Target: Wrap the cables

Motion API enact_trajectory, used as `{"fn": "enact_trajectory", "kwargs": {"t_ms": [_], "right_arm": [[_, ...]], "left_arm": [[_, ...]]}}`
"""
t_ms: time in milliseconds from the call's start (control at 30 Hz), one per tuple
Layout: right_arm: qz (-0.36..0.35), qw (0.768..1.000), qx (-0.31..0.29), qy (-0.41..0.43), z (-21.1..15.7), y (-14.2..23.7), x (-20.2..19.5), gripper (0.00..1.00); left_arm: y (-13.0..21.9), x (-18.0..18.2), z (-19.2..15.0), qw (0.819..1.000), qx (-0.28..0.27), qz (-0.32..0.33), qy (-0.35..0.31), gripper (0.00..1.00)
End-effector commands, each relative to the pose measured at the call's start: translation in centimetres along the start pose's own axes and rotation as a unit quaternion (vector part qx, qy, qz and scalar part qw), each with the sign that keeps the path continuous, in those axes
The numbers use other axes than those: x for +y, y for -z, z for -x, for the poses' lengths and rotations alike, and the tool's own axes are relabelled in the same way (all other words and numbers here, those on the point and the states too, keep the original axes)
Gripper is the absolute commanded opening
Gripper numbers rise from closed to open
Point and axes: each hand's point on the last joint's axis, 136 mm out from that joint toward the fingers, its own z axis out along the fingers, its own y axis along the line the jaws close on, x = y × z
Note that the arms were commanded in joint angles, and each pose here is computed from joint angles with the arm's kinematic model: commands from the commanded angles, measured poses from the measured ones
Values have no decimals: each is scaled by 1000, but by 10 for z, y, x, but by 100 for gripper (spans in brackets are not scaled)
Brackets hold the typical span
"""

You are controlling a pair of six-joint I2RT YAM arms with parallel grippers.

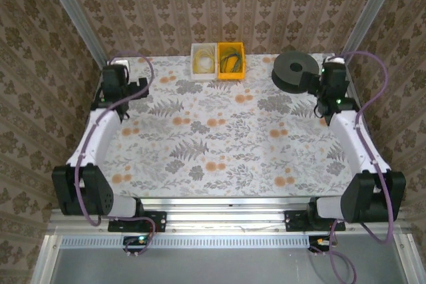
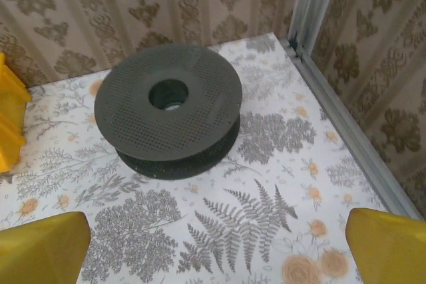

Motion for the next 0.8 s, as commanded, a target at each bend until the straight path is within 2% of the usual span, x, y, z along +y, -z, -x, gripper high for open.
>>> {"fn": "enact_trajectory", "kwargs": {"t_ms": [0, 133, 267, 333, 567, 767], "right_arm": [[6, 987, 155, -46, -51, -12, -16, 100], [84, 973, 169, -131, -43, -44, -14, 100], [171, 950, 167, -202, -40, -80, -5, 100], [203, 940, 161, -219, -37, -97, 3, 100], [270, 909, 150, -280, -41, -160, 13, 98], [284, 893, 144, -318, -46, -203, 6, 86]], "left_arm": [[12, -7, -74, 978, 203, -39, 19, 100], [27, -17, -55, 977, 200, -67, 15, 100], [40, -33, -59, 965, 248, -83, -29, 100], [44, -37, -60, 963, 255, -79, -47, 100], [50, -41, -56, 964, 246, -77, -61, 100], [49, -44, -60, 963, 250, -74, -71, 100]]}}
